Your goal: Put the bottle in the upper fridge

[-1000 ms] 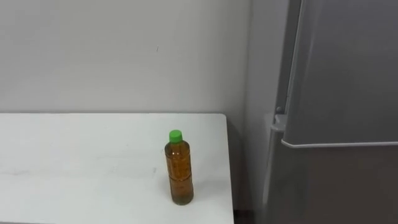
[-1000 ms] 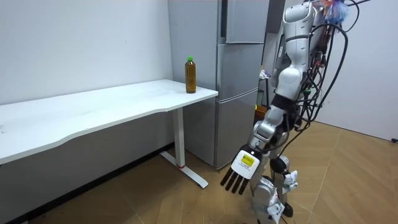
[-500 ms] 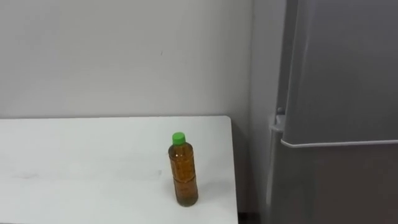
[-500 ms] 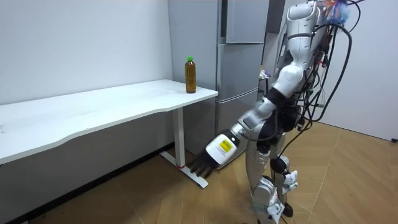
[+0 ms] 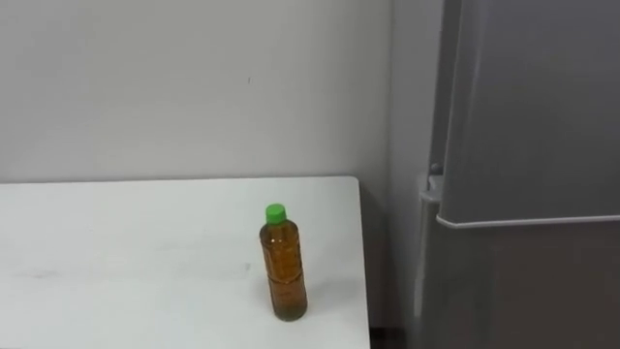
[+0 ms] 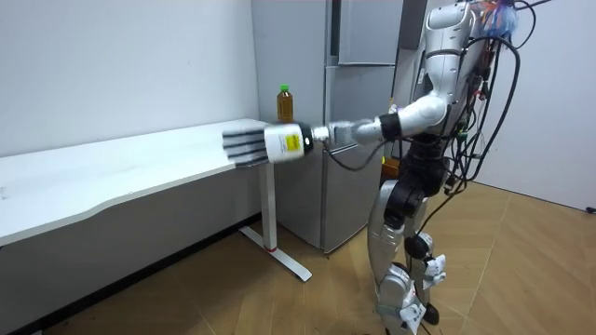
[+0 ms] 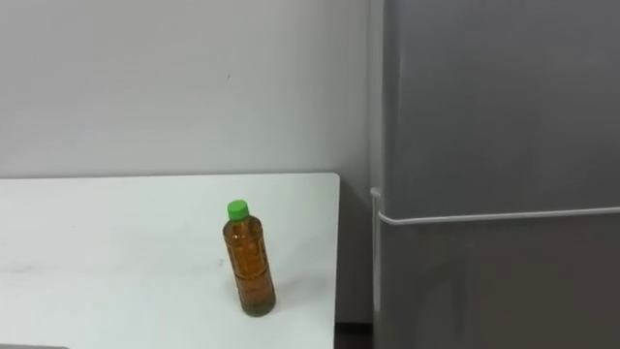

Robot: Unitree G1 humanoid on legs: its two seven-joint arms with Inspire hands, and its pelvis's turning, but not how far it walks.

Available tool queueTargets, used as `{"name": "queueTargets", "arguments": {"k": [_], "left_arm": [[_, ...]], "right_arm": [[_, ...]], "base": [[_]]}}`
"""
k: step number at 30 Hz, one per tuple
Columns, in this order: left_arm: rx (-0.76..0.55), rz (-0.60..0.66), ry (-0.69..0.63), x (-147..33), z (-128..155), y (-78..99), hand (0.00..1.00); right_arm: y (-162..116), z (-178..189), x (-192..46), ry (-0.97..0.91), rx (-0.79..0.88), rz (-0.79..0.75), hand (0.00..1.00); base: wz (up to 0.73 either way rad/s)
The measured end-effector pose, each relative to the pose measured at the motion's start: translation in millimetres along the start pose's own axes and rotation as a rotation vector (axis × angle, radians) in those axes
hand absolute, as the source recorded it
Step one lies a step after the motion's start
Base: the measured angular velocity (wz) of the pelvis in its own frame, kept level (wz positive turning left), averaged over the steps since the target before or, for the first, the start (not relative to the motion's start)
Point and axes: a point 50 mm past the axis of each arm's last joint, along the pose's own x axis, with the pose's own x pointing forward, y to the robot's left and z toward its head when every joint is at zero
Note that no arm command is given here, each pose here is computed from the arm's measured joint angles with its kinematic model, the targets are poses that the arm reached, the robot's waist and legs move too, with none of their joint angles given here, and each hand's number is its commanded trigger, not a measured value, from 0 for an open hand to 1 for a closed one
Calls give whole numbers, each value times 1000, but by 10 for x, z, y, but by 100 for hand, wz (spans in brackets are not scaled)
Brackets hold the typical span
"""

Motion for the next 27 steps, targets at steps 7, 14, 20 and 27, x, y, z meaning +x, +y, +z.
{"name": "queueTargets", "arguments": {"k": [7, 14, 20, 27], "left_arm": [[-121, -104, -274, -17, 685, -244, 0], [-187, -203, -318, -35, 850, -409, 0], [-220, -448, -343, -109, 994, -808, 0], [-314, -744, -425, -364, 1275, -1226, 0]], "right_arm": [[-15, -29, -1, 25, 46, -11, 0], [24, 22, 16, 19, 39, 10, 0], [72, 92, 40, 9, 43, 28, 0], [127, 138, 56, 8, 22, 53, 0]], "base": [[1], [1], [-2], [-1]]}}
